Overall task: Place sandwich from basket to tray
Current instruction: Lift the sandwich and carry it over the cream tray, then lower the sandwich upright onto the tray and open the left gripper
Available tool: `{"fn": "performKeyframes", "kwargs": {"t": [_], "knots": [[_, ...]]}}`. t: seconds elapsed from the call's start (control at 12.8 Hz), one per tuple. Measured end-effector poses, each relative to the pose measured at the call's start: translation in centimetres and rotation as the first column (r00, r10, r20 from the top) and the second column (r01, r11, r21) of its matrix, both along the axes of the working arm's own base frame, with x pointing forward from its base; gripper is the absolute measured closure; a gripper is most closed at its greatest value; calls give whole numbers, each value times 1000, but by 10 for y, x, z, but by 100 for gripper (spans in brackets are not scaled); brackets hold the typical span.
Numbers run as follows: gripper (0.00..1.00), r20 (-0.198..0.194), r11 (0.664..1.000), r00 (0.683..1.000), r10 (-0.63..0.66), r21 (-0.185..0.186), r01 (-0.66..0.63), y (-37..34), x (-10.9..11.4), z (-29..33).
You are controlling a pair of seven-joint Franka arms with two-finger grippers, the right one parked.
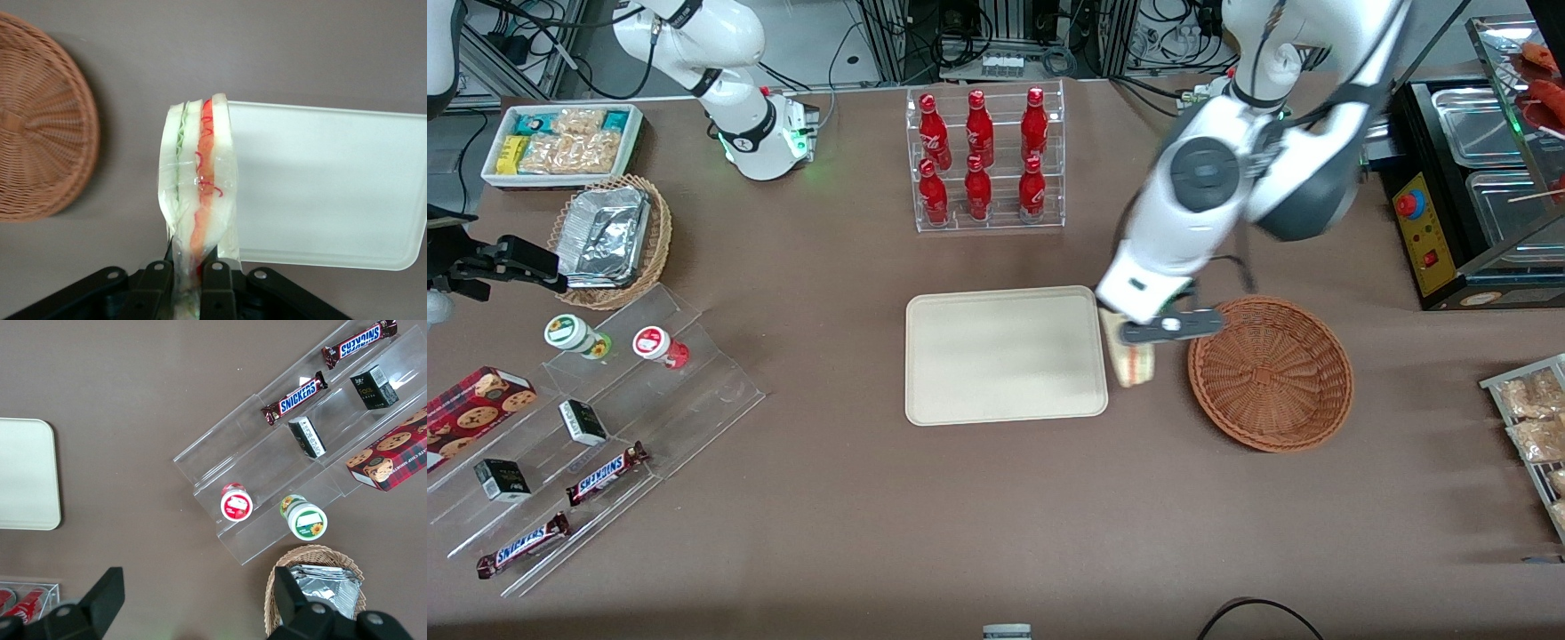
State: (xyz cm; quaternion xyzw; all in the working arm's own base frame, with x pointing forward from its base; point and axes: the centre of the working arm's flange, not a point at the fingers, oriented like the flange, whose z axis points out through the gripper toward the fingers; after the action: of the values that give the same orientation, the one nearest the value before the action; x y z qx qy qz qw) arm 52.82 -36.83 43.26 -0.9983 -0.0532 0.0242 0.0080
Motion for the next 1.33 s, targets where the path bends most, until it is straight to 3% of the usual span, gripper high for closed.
{"fn": "performKeyframes", "kwargs": {"t": [0.31,0.55,1.02,1.33], "knots": [[85,-9,998,999,-39,-41,39,-75,-6,-50],[85,6,995,995,-97,-14,97,-109,-21,-89],[85,7,985,985,-171,-7,171,-144,-43,-141],[85,15,985,985,-169,33,169,-154,-54,-169]]}}
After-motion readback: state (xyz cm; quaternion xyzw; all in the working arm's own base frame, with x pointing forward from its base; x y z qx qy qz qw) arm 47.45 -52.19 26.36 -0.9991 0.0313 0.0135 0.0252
